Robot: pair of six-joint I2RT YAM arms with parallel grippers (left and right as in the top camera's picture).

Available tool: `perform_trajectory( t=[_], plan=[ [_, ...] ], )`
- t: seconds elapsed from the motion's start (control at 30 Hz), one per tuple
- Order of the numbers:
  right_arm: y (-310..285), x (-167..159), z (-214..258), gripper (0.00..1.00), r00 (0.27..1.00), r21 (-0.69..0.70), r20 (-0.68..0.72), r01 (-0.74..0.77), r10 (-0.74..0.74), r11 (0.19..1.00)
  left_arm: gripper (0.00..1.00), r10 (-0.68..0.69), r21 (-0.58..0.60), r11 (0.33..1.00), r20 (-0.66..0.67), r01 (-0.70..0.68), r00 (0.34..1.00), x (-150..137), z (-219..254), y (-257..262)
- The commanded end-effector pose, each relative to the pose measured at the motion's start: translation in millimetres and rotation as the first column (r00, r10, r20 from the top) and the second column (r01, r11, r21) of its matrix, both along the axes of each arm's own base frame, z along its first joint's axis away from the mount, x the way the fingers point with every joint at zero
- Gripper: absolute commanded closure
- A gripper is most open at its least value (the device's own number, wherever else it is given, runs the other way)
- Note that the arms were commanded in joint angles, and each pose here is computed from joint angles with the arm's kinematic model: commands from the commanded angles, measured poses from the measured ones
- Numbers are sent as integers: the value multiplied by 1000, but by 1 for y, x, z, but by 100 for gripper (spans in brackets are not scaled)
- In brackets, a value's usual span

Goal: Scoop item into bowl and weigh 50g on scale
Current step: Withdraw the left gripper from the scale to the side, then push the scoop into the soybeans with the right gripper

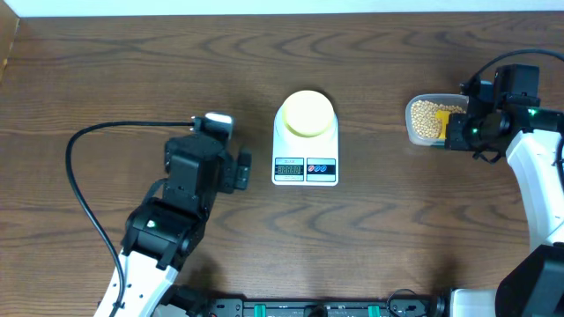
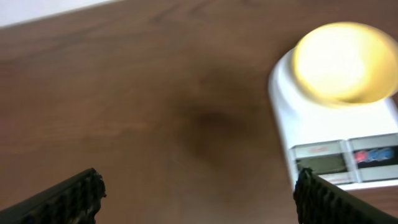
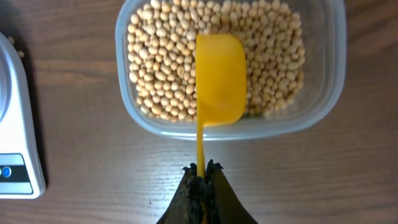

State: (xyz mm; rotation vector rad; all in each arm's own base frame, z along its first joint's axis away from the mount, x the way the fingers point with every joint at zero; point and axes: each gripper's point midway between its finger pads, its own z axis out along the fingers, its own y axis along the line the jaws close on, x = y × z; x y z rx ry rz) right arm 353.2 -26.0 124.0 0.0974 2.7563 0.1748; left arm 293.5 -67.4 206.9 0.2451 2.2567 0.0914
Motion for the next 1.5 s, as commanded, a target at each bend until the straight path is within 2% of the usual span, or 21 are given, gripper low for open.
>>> perform_trajectory(
  t=[0.0,0.23,0.4,1.27,1.47],
  plan=[
    [-1,-7,-4,99,999,15,-33,9,-8,1000,1,54,59,997,-39,-52,998,-3,-10,15],
    [1,-19,-8,99,996,23,-83,10,-8,1000,1,63,135,990,-210,-35,976,-29,-41,25],
    [1,-20,-8,99,996,15,-86,-18,20,1000,1,67,153,988,-253,-28,965,-37,-48,28],
    [-2,-17,-8,99,997,-11,-70,-40,39,999,0,67,155,988,-257,-27,964,-38,-48,28],
    [-18,0,-3,99,1000,-97,-6,-6,5,995,0,44,126,992,-258,-12,965,-36,-48,22]
  ],
)
